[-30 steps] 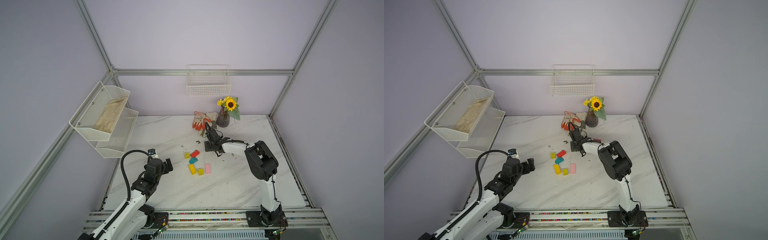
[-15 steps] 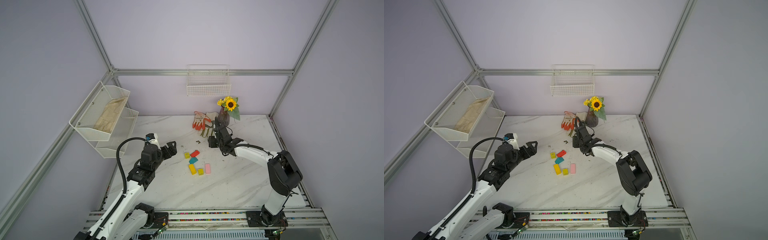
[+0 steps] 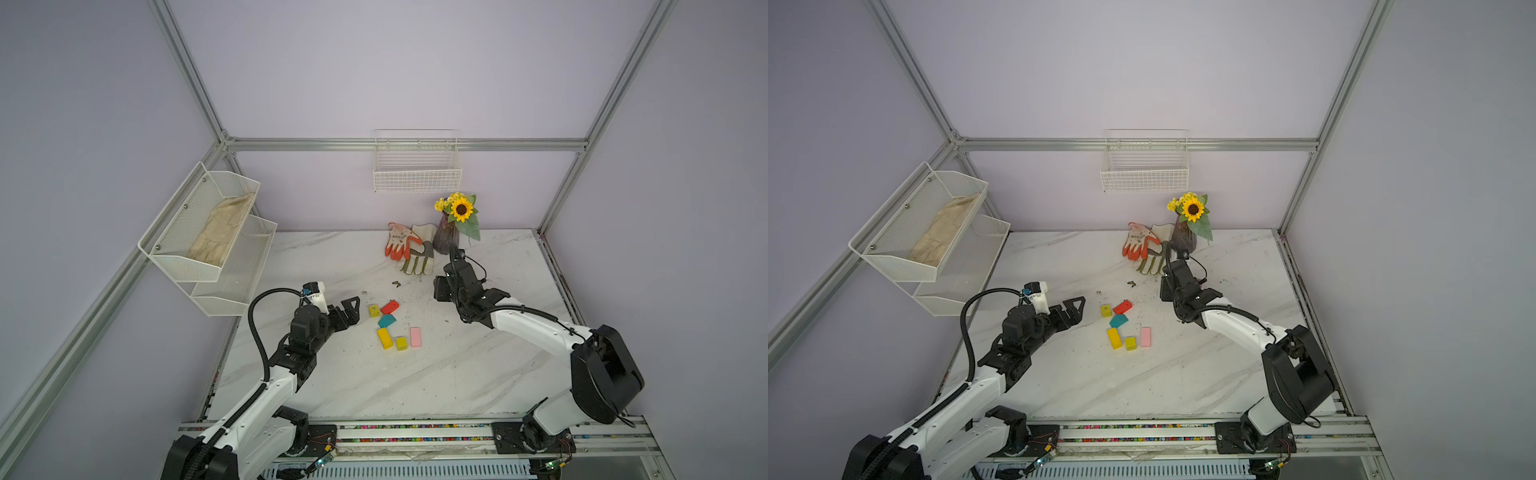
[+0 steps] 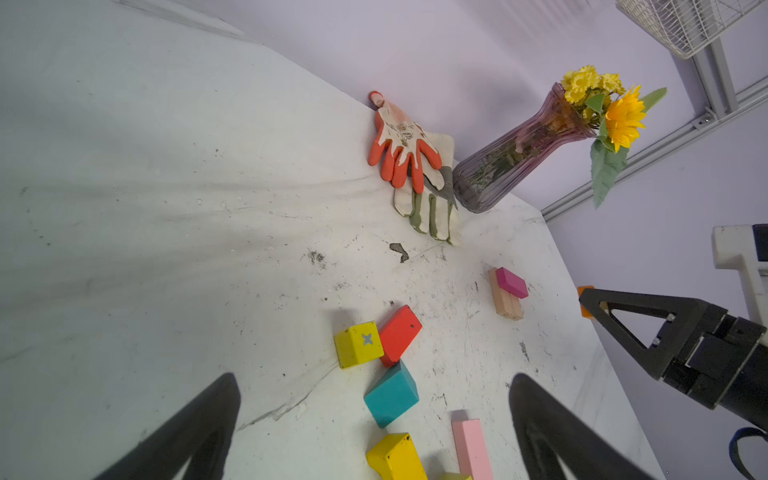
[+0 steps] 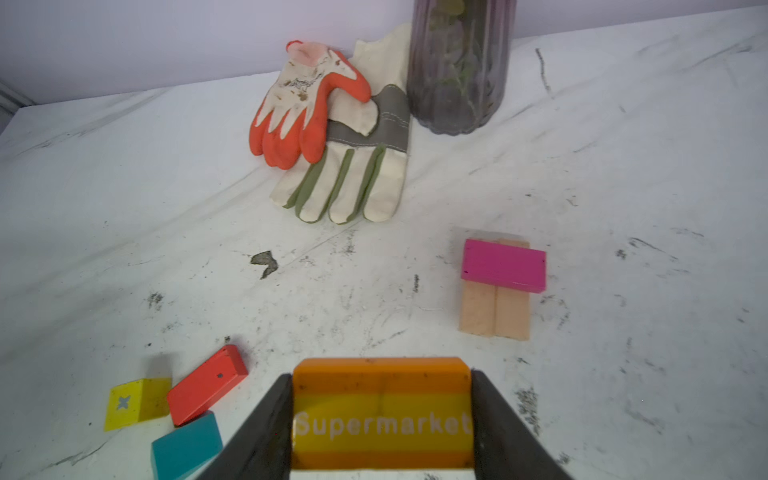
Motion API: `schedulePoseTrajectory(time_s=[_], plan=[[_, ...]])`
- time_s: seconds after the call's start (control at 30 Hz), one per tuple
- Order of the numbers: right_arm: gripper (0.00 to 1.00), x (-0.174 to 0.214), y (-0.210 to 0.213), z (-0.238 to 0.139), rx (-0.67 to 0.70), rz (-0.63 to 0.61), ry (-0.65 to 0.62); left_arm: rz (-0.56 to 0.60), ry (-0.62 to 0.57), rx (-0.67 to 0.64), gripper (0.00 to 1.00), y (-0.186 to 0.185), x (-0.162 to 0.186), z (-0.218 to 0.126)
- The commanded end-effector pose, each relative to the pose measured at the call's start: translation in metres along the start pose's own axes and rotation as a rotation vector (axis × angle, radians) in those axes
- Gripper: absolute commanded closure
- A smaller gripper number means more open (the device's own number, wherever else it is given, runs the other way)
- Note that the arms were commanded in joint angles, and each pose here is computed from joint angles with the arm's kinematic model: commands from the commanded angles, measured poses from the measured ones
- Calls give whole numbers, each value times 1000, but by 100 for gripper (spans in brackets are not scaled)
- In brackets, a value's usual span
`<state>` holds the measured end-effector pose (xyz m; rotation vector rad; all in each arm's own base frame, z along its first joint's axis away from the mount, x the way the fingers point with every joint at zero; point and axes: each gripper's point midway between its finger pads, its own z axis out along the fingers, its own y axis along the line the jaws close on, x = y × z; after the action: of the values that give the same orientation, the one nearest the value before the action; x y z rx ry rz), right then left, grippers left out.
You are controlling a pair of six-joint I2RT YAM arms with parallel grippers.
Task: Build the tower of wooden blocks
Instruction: 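Lift the Supermarket block with the right gripper and carry it over the stack, then lower the Supermarket block onto the magenta block and open the right gripper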
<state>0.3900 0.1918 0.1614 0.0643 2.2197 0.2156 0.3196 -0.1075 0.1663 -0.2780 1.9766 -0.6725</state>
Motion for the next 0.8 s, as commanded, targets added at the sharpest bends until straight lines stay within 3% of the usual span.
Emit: schedulePoseTrajectory(time_s=[0.0, 0.23, 0.77], plan=[[84, -9, -34, 0, 76, 19, -34, 48, -57, 122, 0, -38, -27, -1], [92, 17, -56, 37, 111, 30, 75, 74, -39, 81, 0, -37, -26, 3], [91, 26, -60, 75, 109, 19, 118, 86, -37, 45, 0, -35, -29, 1]])
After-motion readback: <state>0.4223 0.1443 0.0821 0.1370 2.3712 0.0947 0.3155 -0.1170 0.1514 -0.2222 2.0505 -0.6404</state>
